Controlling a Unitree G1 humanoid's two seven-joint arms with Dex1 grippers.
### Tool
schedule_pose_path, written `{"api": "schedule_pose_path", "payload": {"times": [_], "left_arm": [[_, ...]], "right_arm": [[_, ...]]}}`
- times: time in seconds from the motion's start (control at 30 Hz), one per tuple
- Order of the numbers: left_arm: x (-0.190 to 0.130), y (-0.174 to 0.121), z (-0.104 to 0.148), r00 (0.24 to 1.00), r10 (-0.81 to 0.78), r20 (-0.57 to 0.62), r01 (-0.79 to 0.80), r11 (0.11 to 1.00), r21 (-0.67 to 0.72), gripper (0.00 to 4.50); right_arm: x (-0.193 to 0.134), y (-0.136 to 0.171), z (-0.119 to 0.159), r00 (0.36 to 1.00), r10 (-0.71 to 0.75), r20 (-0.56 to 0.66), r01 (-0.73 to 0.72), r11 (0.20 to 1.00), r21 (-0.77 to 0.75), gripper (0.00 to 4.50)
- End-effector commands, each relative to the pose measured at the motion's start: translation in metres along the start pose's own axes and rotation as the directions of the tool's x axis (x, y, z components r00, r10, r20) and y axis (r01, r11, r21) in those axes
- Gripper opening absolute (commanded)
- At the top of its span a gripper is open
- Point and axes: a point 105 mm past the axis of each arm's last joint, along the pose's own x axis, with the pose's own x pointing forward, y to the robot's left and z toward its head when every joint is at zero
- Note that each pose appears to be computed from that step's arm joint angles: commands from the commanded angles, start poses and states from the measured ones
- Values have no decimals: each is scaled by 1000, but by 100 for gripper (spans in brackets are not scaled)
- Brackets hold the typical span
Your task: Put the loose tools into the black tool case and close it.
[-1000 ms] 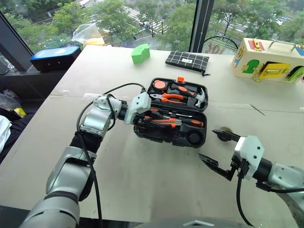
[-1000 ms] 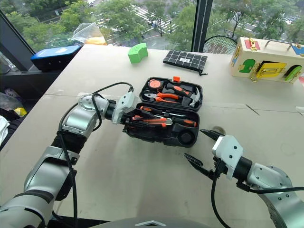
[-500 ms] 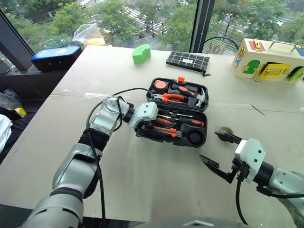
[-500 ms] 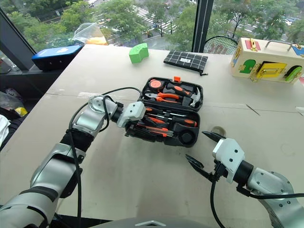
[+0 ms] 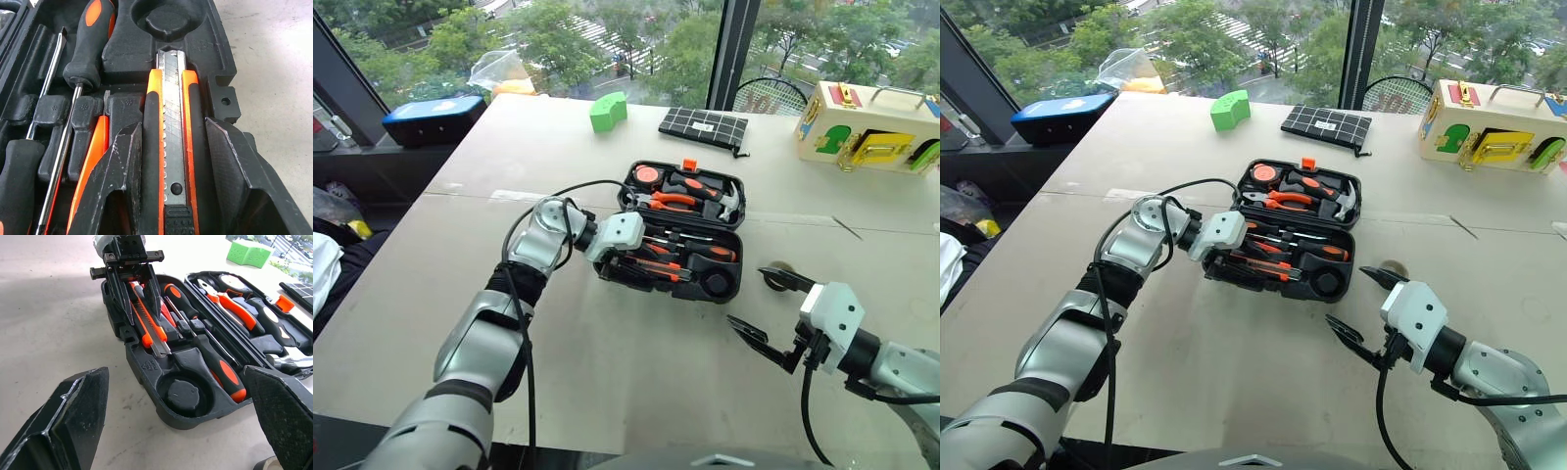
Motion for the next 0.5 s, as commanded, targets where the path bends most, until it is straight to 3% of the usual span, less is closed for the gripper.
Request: {"api": "schedule_pose_path", "payload": {"times": [0.03,0.13,0.3,0.33,0.43,0.5], "left_arm": [[-1,8,14,997,27,73,-26,999,-21,317],[-17,13,27,981,89,175,-67,990,-127,441],[-40,10,30,949,167,267,-82,950,-303,441],[-43,8,27,947,182,266,-90,942,-323,381],[-47,2,20,943,212,258,-110,926,-361,290],[-47,0,17,940,230,252,-124,918,-377,195]], "right_arm": [[-2,-3,4,1000,-12,2,12,1000,-23,450],[-2,-2,5,1000,-17,2,17,1000,-15,450],[-1,-2,4,1000,-19,5,19,1000,-2,450],[1,-2,4,1000,-15,7,15,1000,-2,450],[4,-4,5,1000,0,17,0,1000,-4,450],[5,-4,5,1000,8,19,-8,1000,-7,450]]}}
